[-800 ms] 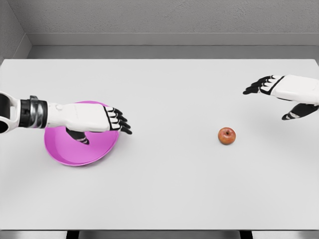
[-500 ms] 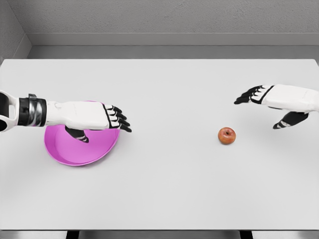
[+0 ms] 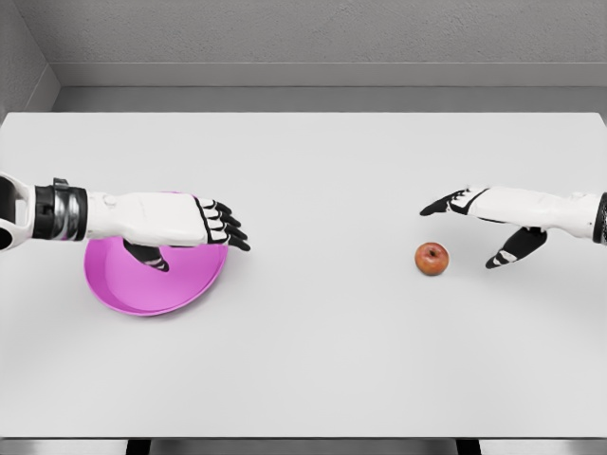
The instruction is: Put the apple on the plate with both arms
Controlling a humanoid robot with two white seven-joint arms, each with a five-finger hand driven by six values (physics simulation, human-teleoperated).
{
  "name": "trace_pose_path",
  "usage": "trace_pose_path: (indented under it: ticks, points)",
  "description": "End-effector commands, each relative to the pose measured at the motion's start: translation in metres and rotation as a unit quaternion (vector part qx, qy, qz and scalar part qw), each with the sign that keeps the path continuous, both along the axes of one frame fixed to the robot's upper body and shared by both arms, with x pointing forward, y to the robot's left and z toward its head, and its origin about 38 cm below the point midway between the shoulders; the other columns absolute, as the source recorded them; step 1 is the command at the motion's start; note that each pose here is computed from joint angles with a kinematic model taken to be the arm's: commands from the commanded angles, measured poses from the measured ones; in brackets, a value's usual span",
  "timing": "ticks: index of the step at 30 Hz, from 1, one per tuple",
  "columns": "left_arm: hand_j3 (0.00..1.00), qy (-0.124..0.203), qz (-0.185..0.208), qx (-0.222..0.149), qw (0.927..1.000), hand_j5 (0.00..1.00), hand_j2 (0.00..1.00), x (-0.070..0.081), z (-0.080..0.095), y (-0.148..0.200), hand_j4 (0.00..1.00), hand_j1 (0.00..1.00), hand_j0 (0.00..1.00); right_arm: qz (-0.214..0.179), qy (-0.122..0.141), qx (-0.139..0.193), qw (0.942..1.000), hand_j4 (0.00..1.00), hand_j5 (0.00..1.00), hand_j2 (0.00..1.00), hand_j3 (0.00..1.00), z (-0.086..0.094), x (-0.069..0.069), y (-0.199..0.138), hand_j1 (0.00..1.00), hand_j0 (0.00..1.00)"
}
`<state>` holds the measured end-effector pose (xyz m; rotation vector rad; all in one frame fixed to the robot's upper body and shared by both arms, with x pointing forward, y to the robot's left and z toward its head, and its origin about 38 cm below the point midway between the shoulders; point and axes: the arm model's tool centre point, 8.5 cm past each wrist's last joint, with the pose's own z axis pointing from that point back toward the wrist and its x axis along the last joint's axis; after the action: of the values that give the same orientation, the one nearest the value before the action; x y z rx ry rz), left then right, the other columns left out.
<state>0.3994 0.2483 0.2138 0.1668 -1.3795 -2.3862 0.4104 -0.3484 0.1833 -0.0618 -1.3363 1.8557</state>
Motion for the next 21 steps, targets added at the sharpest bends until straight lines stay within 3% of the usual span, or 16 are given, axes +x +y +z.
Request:
trace_pose_path:
  ticks: [1,4,6,8,9,16,21]
  points:
    - [1.0,0.007,0.014,-0.013,0.9998,1.0,1.0,0.004,0.003,0.006,1.0,1.0,1.0,-0.009,0.016,-0.013,0.9997,1.0,1.0,1.0,1.0,-0.015,0.0,-0.004,1.0,1.0]
    - [1.0,0.014,0.019,-0.021,0.9995,1.0,1.0,0.004,0.002,0.007,1.0,1.0,1.0,-0.011,0.024,-0.024,0.9994,1.0,1.0,1.0,1.0,-0.026,0.006,-0.001,1.0,1.0]
    - [1.0,0.019,0.028,-0.084,0.9959,1.0,1.0,0.005,0.017,0.007,1.0,1.0,1.0,-0.011,0.026,-0.024,0.9993,1.0,1.0,1.0,1.0,-0.028,0.006,-0.001,1.0,1.0]
    - [1.0,0.016,0.042,-0.16,0.9861,1.0,1.0,0.012,0.039,0.006,1.0,1.0,1.0,-0.011,0.038,-0.022,0.999,1.0,1.0,1.0,1.0,-0.037,0.007,0.011,1.0,1.0]
    - [1.0,0.019,0.055,-0.175,0.9829,1.0,1.0,0.016,0.039,0.01,1.0,1.0,1.0,-0.006,0.038,-0.024,0.999,1.0,1.0,1.0,1.0,-0.037,0.008,0.014,1.0,1.0]
    - [1.0,0.018,0.058,-0.192,0.9794,1.0,1.0,0.018,0.036,0.007,1.0,1.0,1.0,0.006,0.044,-0.023,0.9987,1.0,1.0,1.0,1.0,-0.043,0.006,0.022,1.0,1.0]
    - [1.0,0.022,0.059,-0.187,0.9804,1.0,1.0,0.018,0.03,0.006,1.0,1.0,1.0,0.016,0.026,-0.014,0.9994,1.0,1.0,1.0,1.0,-0.026,0.011,0.029,1.0,1.0]
